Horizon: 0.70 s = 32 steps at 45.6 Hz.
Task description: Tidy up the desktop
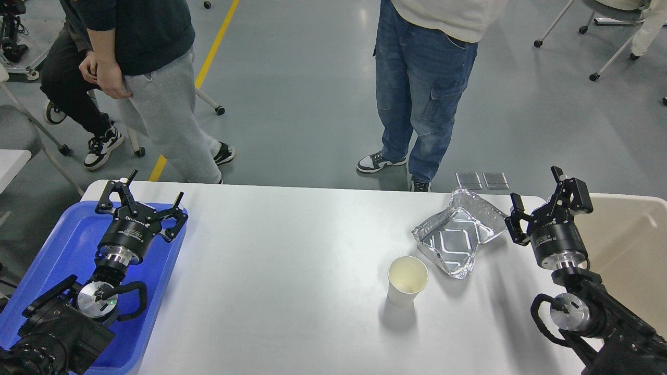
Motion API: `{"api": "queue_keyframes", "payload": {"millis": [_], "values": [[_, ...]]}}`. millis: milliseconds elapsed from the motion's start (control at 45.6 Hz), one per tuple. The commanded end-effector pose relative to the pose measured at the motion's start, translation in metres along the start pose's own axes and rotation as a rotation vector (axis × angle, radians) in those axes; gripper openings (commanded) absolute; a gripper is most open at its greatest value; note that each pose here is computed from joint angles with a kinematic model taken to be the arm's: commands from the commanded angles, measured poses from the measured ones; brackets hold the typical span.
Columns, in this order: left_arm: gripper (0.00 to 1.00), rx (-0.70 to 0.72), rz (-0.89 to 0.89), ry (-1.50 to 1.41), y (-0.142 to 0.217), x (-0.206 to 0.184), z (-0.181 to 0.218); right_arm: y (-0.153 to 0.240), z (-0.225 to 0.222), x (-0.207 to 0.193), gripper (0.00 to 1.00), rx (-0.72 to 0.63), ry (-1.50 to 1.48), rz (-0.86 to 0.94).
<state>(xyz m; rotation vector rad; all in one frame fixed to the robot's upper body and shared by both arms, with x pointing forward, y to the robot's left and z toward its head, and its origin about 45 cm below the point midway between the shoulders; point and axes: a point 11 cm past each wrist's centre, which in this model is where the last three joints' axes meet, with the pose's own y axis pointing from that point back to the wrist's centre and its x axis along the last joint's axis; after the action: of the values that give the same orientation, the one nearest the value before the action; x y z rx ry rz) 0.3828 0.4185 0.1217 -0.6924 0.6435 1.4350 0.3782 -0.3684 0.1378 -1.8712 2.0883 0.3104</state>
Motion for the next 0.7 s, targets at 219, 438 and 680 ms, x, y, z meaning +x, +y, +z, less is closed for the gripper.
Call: {"api": "queue_keyframes", "payload": {"millis": [219, 438, 680], "values": [[1.00, 0.002, 0.000, 0.000, 0.000, 0.000, 0.000, -0.001, -0.001, -0.001, 1.00, -0.001, 0.001, -0.001], [1.00, 0.002, 0.000, 0.000, 0.000, 0.000, 0.000, -0.003, 0.000, -0.008, 1.00, -0.050, -0.014, -0.024], [1.00, 0.002, 0.000, 0.000, 0.000, 0.000, 0.000, -0.003, -0.008, -0.002, 1.00, -0.035, -0.001, -0.022]]}}
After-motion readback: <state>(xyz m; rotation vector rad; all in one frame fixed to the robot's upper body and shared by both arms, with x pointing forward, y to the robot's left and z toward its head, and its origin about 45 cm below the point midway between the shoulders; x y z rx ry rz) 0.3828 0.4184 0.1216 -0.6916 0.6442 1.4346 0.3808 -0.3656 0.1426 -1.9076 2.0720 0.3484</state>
